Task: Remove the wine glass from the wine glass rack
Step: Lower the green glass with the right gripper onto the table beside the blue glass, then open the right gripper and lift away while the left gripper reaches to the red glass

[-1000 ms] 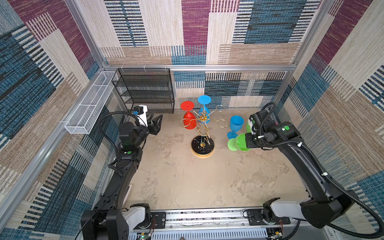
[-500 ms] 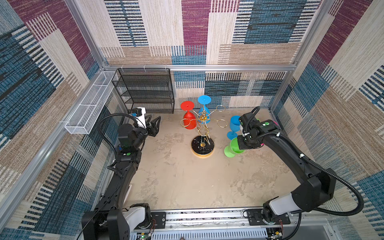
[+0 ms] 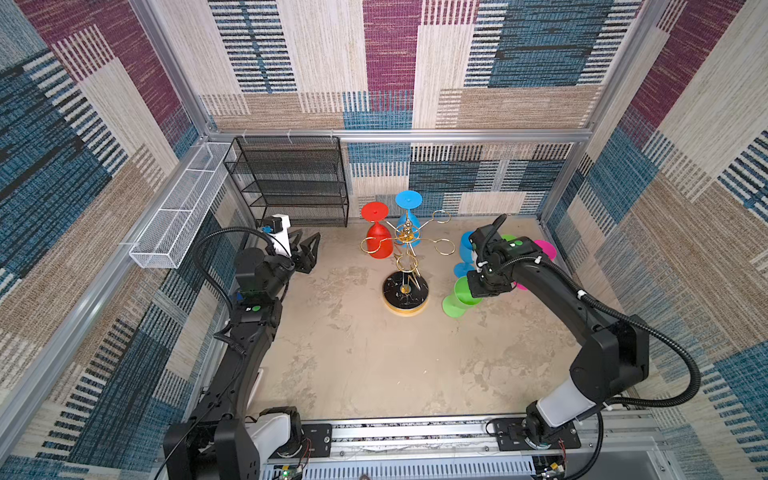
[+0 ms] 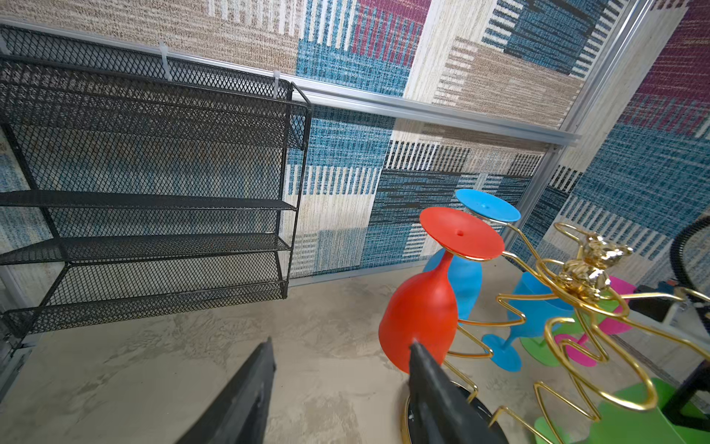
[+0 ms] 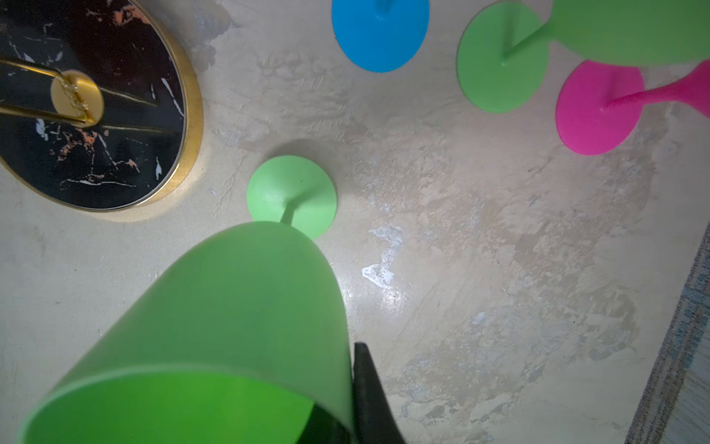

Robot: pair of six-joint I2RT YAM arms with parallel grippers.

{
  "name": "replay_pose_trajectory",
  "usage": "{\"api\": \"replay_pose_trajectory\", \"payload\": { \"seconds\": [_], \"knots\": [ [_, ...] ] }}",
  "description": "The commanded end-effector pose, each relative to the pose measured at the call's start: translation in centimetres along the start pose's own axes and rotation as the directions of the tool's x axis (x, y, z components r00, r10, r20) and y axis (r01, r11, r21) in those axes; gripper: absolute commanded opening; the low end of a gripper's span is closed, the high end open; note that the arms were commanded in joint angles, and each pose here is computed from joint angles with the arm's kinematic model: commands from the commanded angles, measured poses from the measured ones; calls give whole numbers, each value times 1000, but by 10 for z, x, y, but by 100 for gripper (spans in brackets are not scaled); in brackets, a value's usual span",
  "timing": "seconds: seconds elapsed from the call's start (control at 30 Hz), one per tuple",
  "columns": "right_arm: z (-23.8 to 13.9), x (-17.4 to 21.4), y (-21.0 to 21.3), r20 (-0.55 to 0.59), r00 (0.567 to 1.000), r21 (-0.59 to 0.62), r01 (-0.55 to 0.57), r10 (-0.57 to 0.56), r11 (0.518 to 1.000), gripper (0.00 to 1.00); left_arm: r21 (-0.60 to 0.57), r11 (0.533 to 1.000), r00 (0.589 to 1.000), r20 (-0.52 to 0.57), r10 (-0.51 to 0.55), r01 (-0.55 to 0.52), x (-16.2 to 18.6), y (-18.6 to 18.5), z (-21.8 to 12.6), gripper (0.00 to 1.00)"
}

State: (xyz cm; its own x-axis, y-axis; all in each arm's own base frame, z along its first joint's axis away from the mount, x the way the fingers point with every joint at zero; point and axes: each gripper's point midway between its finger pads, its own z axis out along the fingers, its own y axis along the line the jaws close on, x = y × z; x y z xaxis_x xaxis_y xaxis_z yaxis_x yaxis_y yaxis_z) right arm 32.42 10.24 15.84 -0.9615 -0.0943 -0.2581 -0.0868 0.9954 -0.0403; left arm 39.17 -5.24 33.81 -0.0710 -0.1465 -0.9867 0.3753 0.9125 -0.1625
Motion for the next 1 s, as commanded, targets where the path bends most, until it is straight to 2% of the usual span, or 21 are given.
{"api": "replay_pose_trajectory", "payload": {
  "seconds": [0.0,0.23,0.37,0.53,0.63,0.73,0.87,0.97],
  "knots": [
    [0,-6,1,14,1000,3,10,-10,1000,12,3,1000,1000,22,5,-5,-5,0,0,58],
    [-12,-20,4,59,998,-16,11,-10,1000,28,-7,1000,1000,18,-4,4,-4,3,0,58],
    [-31,-37,12,138,990,-68,17,-8,998,48,-17,999,999,28,-31,32,-5,5,0,59],
    [-70,-57,22,287,958,-151,36,9,988,63,-18,993,991,55,-118,120,-4,10,3,62],
    [-96,-66,24,383,923,-202,49,33,978,72,-22,983,982,61,-179,180,-5,15,5,64],
    [-121,-73,23,477,876,-249,56,72,967,79,-1,968,968,18,-250,250,-6,15,9,68],
    [-161,-80,25,615,776,-334,99,137,937,89,122,937,944,-69,-322,328,-14,-3,18,68],
    [-184,-83,28,695,696,-377,138,181,916,95,208,873,897,-145,-418,441,-16,-14,29,66]
  ]
}}
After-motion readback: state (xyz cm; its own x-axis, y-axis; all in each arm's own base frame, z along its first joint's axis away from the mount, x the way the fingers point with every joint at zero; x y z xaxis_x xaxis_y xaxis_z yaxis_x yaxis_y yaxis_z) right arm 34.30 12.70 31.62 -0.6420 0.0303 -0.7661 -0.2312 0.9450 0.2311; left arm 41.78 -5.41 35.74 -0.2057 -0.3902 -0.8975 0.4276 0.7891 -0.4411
